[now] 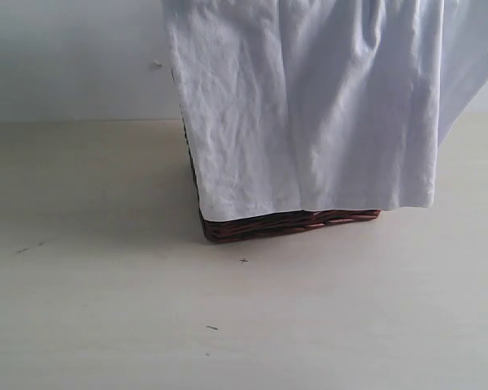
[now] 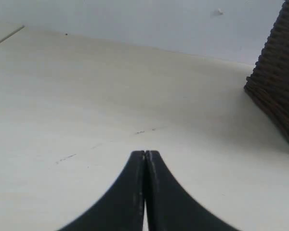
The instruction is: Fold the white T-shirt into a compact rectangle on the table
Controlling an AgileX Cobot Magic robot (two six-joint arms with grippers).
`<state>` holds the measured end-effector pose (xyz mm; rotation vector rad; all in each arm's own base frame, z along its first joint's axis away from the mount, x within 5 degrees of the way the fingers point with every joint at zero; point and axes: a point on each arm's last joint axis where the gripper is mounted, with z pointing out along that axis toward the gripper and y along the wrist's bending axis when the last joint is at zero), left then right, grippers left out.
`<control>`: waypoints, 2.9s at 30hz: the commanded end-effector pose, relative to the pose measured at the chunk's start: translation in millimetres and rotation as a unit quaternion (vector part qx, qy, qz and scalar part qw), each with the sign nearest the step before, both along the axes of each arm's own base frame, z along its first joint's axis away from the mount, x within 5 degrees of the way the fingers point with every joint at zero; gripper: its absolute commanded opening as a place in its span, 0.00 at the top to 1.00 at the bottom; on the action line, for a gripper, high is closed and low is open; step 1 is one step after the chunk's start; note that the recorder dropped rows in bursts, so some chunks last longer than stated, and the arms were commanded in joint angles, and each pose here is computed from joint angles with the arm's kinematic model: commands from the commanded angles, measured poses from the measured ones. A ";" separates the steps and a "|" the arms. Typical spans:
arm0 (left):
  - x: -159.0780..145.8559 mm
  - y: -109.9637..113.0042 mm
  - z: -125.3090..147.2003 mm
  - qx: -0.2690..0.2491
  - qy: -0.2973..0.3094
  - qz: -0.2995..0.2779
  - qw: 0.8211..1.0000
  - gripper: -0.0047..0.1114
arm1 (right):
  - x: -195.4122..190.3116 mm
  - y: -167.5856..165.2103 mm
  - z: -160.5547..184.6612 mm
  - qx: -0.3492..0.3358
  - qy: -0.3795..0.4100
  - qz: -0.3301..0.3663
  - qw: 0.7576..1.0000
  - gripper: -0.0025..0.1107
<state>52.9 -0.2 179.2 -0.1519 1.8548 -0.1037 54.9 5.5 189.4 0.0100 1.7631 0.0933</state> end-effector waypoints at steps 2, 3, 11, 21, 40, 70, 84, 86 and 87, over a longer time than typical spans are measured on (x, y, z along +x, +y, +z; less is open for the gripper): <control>0.0 -0.5 0.8 -0.002 -0.004 -0.004 1.000 0.96 | -0.2 1.2 -0.9 0.036 -0.001 -0.001 0.999 0.71; 0.0 -0.5 0.8 -0.002 -0.004 -0.004 1.000 0.96 | -0.2 2.3 -0.3 0.064 -0.002 0.000 0.998 0.71; 0.0 -0.5 0.8 -0.002 -0.004 -0.004 1.000 0.96 | 2.9 0.4 8.5 -0.002 -0.033 0.002 0.999 0.71; 0.0 -0.5 0.8 -0.002 -0.004 -0.004 1.000 0.96 | 65.3 1.0 34.6 -0.016 0.166 0.016 0.986 0.71; 0.0 -0.5 0.8 -0.002 -0.004 -0.004 1.000 0.96 | 161.7 12.6 86.7 0.090 0.339 0.041 0.936 0.71; 0.0 -0.5 0.8 -0.002 -0.004 -0.004 1.000 0.96 | 177.4 7.2 68.4 -0.161 0.324 0.160 0.918 0.71; 0.0 -0.5 0.8 -0.002 -0.004 -0.004 1.000 0.96 | 155.9 23.5 105.7 -0.122 0.197 0.211 0.950 0.27; 0.0 -0.5 0.8 -0.002 -0.004 -0.004 1.000 0.96 | 155.6 30.1 107.1 -0.077 0.171 0.228 0.956 0.26; 0.0 -0.5 0.8 -0.002 -0.004 -0.004 1.000 0.96 | 156.1 32.3 107.2 -0.062 0.160 0.234 0.957 0.26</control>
